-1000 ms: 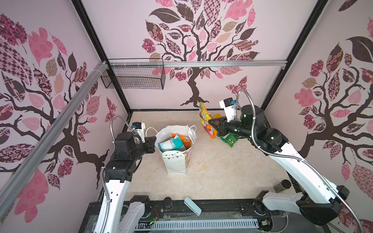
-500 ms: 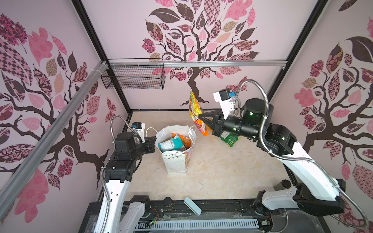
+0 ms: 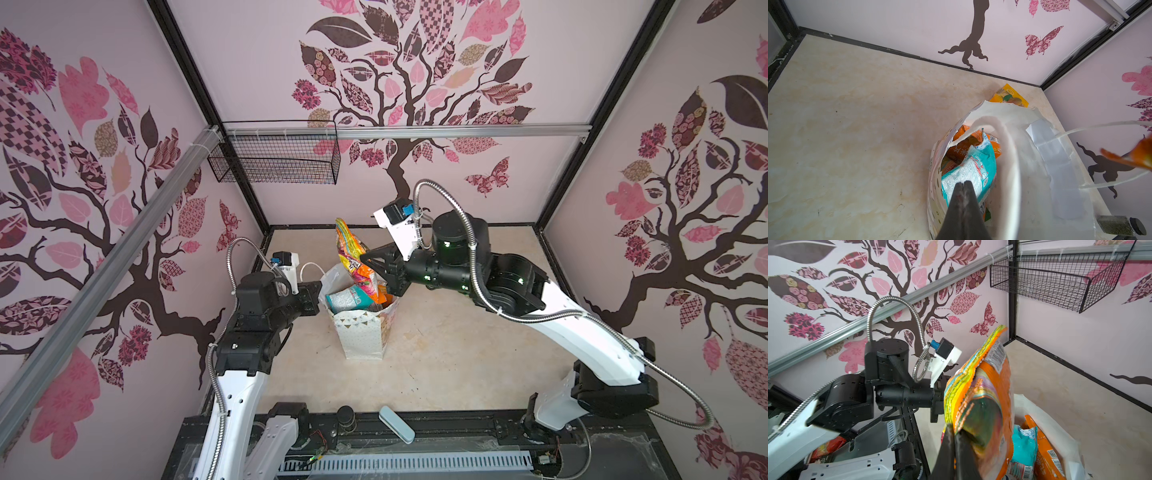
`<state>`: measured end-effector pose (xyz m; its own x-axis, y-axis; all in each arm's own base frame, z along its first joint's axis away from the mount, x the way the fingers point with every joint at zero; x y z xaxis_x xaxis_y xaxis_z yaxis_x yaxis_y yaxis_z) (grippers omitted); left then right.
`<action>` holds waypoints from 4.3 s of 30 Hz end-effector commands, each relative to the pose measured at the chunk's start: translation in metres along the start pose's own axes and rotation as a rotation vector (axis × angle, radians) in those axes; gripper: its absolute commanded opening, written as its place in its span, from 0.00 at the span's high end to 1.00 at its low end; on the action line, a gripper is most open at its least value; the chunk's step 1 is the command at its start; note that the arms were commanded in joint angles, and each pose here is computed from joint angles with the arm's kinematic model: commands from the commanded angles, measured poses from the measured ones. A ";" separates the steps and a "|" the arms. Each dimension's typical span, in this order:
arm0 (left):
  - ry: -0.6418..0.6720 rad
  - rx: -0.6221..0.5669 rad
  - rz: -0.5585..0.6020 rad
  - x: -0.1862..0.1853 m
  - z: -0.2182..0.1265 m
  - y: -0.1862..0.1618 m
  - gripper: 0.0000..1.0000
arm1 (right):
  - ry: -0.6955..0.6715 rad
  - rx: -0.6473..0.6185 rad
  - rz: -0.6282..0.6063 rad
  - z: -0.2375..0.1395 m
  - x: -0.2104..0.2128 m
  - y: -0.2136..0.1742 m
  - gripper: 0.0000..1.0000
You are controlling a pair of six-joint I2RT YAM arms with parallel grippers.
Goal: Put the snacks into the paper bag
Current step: 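Carry the orange packet over the paper bag with the right gripper, then lower the orange packet into the bag and open the right gripper, then withdraw the right gripper toward the green packet on the table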
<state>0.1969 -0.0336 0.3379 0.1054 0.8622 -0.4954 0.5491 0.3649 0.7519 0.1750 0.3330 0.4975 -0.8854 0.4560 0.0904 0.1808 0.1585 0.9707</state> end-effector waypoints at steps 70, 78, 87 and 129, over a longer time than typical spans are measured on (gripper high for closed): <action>-0.008 -0.030 0.020 0.001 0.000 0.001 0.99 | -0.177 0.239 -0.207 0.070 -0.017 -0.081 0.67; -0.007 -0.033 0.020 0.001 -0.001 0.001 0.99 | -0.180 0.218 -0.202 0.064 -0.016 -0.072 0.67; -0.010 -0.030 0.020 0.001 0.000 0.001 0.98 | -0.228 0.187 -0.194 0.045 -0.019 -0.062 0.65; -0.032 -0.016 0.014 0.000 0.003 0.000 0.97 | -0.867 0.768 0.108 -0.042 -0.189 -0.270 0.47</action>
<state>0.1965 -0.0351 0.3375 0.1215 0.8555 -0.5033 0.5538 0.3624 0.7497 0.2640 0.1633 0.2216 -0.3181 0.9090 -0.2694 0.7397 0.4157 0.5292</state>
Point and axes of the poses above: each gripper's point midway between its finger pads, its own z axis out along the fingers, its own x axis along the line the jaws close on, y = z × x, the point moved 9 cm from there along -z, back along the fingers, and after that the axes turned 9 degrees about -z, right-handed, at the moved point
